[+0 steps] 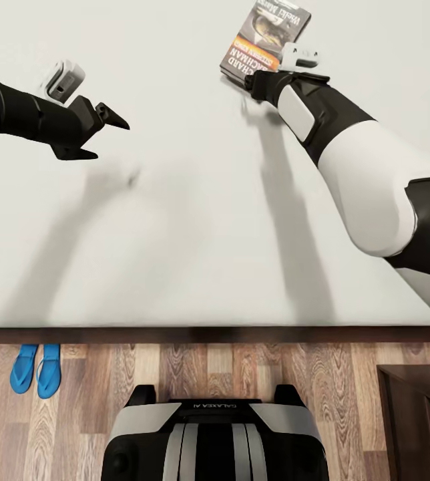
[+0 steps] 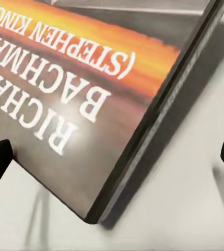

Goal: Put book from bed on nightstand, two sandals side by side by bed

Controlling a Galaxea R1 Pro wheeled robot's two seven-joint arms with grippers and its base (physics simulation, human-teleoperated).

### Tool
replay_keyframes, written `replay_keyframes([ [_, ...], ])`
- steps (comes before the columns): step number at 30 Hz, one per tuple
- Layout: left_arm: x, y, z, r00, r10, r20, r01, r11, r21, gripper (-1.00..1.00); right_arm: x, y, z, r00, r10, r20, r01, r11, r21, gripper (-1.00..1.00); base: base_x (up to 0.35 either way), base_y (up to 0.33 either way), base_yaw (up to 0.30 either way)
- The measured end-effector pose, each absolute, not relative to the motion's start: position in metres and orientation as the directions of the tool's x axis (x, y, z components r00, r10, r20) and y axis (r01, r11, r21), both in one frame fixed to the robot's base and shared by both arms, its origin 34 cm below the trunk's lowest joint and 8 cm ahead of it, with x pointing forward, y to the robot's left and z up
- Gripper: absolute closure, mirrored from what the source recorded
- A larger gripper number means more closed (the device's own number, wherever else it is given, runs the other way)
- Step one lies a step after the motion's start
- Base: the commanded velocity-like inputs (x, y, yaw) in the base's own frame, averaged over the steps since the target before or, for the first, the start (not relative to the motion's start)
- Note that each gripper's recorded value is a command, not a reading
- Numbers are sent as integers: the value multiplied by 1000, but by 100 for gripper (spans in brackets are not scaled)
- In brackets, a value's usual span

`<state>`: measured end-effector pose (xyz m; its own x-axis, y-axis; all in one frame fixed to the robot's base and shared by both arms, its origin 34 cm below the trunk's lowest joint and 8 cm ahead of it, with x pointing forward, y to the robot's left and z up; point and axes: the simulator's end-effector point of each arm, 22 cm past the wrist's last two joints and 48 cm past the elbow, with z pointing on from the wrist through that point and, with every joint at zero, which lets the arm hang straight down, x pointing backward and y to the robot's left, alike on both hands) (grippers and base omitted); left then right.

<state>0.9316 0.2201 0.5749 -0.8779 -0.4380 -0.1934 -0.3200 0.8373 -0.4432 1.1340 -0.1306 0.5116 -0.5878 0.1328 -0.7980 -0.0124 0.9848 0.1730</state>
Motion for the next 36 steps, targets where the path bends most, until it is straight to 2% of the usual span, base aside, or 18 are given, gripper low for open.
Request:
replay_keyframes([
  [24, 932, 220, 575, -877, -440, -193, -321, 836, -446, -100, 1186, -129, 627, -488, 130, -863, -51, 983, 177, -100, 2, 0, 0],
  [36, 932, 221, 576, -877, -440, -195, -321, 836, -445, -100, 1177, -131, 610, -507, 134, -851, -41, 983, 179, -100, 231, 0, 0],
])
